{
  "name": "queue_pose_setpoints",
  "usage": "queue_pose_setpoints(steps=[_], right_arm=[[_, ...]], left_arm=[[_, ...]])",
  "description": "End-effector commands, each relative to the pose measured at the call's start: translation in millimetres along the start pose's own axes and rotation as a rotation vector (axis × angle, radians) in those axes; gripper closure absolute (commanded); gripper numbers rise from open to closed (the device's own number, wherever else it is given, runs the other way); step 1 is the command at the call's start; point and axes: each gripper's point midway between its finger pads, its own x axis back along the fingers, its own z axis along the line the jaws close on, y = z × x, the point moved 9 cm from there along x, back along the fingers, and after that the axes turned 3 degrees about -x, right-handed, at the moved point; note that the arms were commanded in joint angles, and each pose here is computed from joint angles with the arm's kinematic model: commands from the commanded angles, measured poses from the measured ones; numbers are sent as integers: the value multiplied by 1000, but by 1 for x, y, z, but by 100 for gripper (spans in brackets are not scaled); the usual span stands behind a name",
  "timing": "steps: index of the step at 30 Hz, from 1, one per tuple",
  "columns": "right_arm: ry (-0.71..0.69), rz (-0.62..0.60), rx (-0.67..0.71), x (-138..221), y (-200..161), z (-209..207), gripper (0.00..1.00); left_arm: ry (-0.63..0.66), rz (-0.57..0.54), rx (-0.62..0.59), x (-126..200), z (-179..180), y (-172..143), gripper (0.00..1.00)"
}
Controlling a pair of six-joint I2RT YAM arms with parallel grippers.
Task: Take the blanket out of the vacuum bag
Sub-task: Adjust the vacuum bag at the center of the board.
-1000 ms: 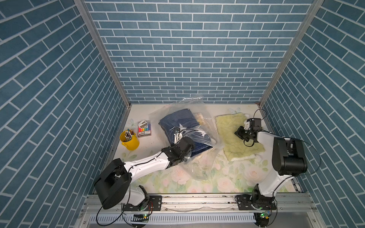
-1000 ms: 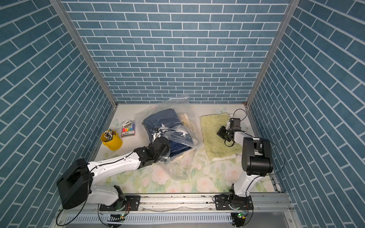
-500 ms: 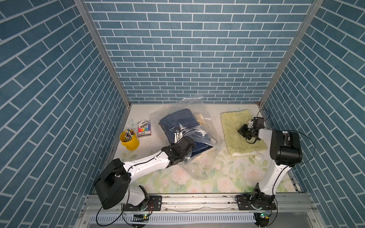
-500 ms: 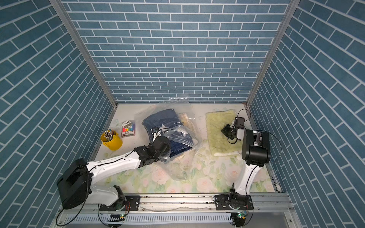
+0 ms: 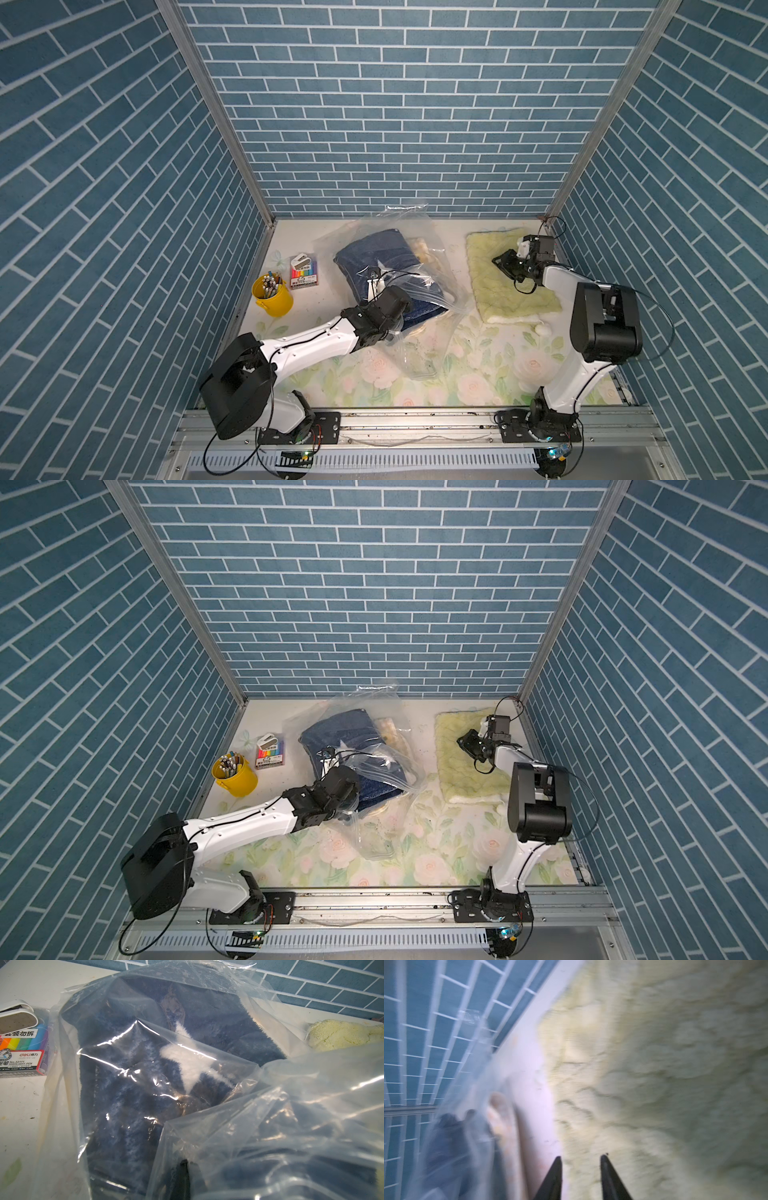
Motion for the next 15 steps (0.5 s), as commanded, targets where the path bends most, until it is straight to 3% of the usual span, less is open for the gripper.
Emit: queue_pose_setpoints(steps=[1,4,15], right_arm=[[203,95,73,-3,-32,39,53],[323,202,81,-27,-64,63,48],[448,439,92,-112,-141,119,44]], left_arm=[[20,20,-4,3,12,-9,100],[27,18,28,6,21,-16,100],[41,19,83,5,37,-35,100]])
